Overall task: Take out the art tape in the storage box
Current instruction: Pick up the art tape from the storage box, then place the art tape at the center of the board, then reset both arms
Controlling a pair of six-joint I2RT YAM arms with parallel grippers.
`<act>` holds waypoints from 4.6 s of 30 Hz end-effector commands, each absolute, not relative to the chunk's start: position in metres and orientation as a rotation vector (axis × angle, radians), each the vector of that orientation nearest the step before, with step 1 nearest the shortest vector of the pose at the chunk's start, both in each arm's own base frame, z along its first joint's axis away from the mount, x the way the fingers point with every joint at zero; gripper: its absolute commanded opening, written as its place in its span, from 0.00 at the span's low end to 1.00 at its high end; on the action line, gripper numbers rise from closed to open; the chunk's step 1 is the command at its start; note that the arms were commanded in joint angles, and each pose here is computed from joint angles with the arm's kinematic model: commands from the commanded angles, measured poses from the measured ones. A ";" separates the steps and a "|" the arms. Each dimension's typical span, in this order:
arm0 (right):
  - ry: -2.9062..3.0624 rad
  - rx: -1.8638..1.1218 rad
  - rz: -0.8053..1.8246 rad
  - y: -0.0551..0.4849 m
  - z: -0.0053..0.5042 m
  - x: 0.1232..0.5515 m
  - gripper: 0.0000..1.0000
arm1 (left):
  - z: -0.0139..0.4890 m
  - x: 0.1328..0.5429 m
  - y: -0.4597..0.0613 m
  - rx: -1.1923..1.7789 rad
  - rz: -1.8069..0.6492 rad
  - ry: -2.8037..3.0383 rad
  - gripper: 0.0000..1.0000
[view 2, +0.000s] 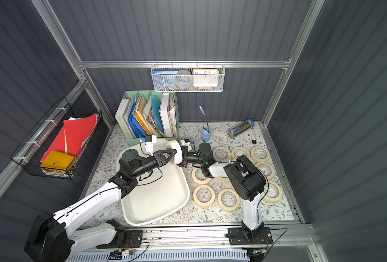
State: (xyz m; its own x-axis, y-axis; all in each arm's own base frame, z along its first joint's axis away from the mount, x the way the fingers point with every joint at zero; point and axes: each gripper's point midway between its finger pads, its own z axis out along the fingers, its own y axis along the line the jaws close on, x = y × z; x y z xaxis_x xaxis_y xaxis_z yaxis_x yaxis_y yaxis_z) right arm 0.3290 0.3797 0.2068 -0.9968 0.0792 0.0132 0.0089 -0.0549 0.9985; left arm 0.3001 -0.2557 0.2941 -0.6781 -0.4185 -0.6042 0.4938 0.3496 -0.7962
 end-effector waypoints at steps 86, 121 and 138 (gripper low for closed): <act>3.574 1.116 -0.663 -0.062 0.094 0.145 0.00 | 0.284 0.298 -0.229 0.258 -1.058 1.800 1.00; 2.940 0.944 -0.420 -0.053 0.111 0.212 0.46 | 0.281 0.310 -0.240 0.254 -1.102 1.822 1.00; 2.471 0.437 -0.036 0.022 0.151 0.284 0.99 | 0.258 0.347 -0.156 0.130 -0.392 1.956 1.00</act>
State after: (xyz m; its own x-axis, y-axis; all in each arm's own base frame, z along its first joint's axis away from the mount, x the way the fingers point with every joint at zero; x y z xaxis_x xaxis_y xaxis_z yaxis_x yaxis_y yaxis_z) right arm 0.2514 0.0233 0.1412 -0.8153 0.3496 -0.4616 0.3624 0.9298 0.0641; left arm 0.3371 -0.1911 0.2613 -0.4509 -0.1885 -0.8724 0.3853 0.8406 -0.3808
